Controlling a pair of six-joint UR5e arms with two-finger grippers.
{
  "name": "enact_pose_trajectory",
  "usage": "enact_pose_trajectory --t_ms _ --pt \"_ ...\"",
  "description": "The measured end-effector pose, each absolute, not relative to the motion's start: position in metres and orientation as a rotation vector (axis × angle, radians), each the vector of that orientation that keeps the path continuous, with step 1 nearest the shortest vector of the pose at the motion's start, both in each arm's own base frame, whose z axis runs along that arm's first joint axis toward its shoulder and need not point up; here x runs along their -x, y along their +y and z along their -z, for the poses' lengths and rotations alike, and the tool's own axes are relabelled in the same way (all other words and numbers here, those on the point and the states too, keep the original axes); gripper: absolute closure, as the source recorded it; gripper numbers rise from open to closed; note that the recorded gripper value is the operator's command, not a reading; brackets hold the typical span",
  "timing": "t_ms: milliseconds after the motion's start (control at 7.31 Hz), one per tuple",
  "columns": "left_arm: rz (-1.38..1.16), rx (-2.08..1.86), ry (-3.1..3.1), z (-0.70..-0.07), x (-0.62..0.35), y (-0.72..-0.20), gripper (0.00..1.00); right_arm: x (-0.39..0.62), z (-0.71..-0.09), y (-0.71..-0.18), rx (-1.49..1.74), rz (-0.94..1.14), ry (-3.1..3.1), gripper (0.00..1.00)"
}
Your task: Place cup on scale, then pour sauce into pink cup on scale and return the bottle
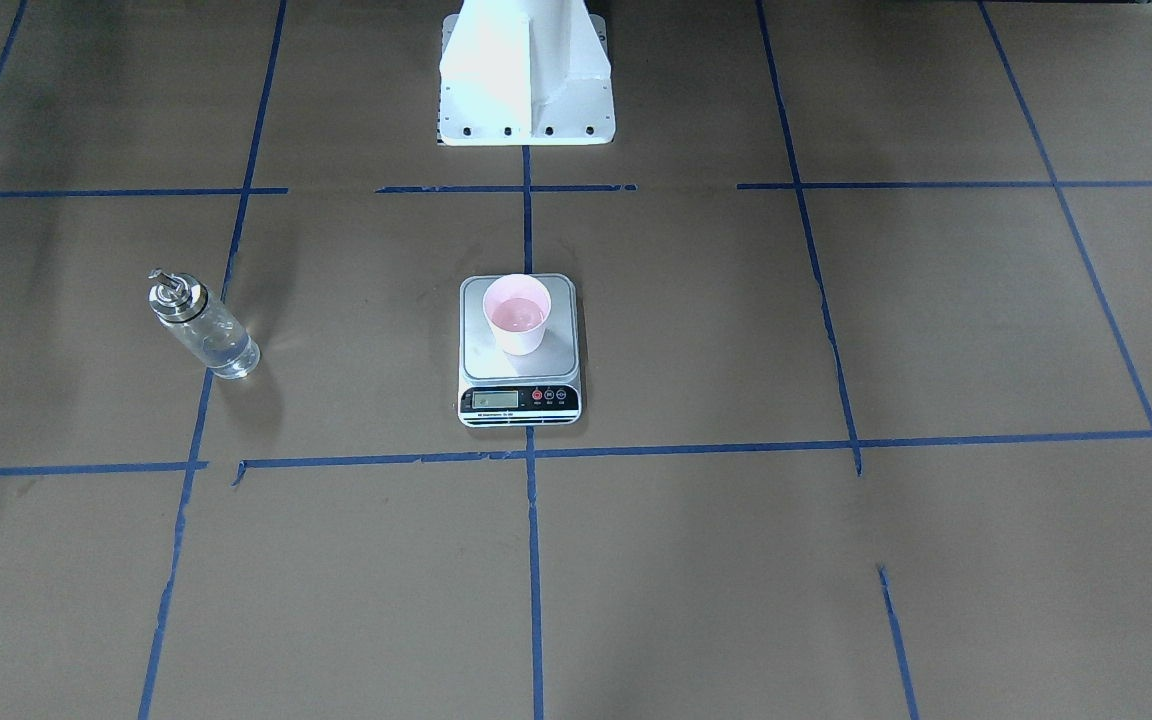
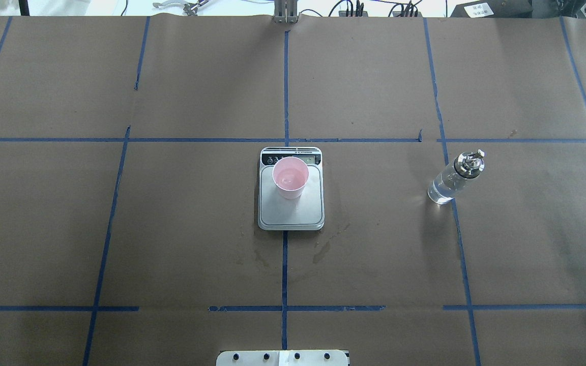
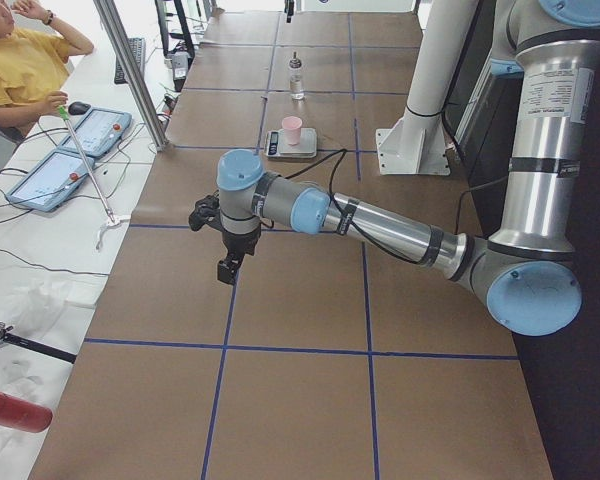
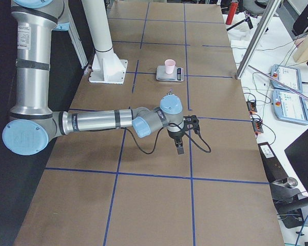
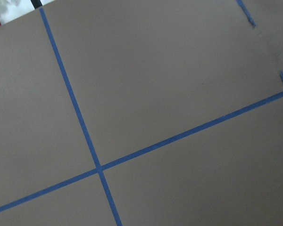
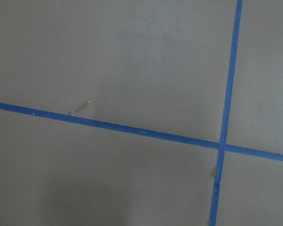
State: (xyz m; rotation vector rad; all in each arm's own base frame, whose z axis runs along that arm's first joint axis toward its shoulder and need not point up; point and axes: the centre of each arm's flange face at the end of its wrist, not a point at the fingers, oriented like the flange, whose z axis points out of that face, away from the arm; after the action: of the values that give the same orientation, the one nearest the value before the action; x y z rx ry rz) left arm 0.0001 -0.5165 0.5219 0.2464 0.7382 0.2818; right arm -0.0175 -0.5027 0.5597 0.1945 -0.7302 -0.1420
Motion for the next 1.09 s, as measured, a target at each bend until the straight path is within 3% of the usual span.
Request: enact_pose_trajectory --t_ms 411,821,1095 --pt "-0.257 -0.164 0.789 -0.563 -0.001 -0.503 0.00 -0.020 -0.545 -0.517 -0.065 0.282 -0.722 0.00" --pt "-0.249 -0.197 0.810 -0.550 0.008 -0.493 0.00 -0.025 -0.549 -0.497 0.006 0.216 -0.745 0.00" --pt "-0.141 -0.185 0.838 -0.593 0.053 -0.489 0.00 -0.025 -0.553 -0.495 0.016 0.177 -0.753 0.00"
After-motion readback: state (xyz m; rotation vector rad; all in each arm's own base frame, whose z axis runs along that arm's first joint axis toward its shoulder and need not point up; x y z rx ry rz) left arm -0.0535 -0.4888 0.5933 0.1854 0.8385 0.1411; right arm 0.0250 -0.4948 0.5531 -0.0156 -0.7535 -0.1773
